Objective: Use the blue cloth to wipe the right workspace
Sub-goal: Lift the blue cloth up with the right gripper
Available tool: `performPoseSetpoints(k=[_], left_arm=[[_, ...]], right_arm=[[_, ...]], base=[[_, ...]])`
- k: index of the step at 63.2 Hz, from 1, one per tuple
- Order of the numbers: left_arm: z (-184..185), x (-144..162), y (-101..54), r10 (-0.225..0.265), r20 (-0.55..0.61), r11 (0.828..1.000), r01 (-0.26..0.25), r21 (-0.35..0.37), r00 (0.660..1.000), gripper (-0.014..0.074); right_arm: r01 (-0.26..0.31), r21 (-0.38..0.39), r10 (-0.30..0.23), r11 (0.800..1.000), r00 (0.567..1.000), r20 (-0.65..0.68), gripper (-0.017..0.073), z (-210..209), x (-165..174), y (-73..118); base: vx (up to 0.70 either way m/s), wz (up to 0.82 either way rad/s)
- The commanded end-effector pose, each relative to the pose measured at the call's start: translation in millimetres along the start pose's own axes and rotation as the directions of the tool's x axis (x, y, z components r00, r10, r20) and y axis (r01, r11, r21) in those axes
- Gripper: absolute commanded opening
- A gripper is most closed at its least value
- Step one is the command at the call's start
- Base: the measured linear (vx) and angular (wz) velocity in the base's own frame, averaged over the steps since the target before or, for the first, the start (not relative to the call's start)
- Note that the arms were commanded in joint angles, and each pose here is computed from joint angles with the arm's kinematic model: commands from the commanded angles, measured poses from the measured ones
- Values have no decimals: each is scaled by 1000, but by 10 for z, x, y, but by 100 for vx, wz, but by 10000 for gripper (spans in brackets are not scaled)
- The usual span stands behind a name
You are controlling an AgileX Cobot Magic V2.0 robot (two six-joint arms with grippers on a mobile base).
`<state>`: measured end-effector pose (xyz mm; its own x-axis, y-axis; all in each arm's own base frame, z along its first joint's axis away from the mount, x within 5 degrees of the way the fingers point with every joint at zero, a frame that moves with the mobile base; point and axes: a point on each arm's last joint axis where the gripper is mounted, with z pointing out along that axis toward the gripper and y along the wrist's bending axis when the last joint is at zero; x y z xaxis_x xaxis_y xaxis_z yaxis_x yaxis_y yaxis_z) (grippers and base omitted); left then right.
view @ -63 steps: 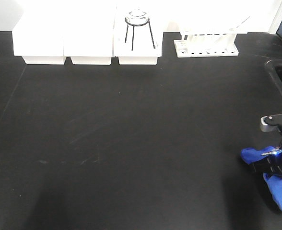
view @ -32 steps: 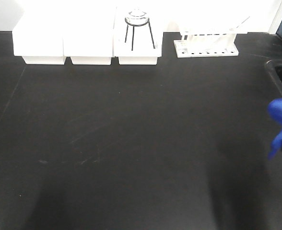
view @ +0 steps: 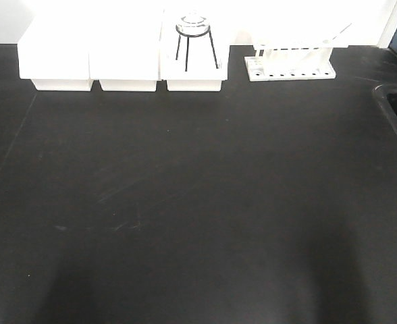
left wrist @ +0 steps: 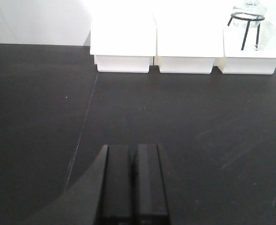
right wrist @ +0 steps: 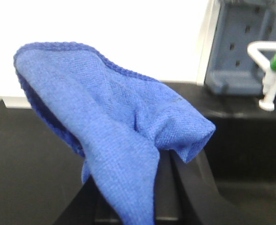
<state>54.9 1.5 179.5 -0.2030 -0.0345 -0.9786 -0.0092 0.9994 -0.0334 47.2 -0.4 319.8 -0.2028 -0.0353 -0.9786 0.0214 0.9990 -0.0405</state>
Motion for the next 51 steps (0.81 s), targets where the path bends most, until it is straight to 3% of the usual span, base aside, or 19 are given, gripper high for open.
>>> performPoseSetpoints(k=[1,14,33,51], left_arm=[[15,22,-12,-7,62,1000,6,18,998,-6],[15,22,-12,-7,62,1000,6,18,998,-6],[15,22,-12,-7,62,1000,6,18,998,-6],[15,22,-12,-7,62,1000,6,18,998,-6]], right_arm=[[19,6,-20,1000,987,159,-8,42,-118,-2],[-1,14,-2,1000,976,218,-8,204,91,-5],[-6,-6,7,1000,996,85,-8,239,243,15],[-6,-9,7,1000,998,63,-8,241,262,18]], base=[[0,0],[0,0],[0,0],[0,0]])
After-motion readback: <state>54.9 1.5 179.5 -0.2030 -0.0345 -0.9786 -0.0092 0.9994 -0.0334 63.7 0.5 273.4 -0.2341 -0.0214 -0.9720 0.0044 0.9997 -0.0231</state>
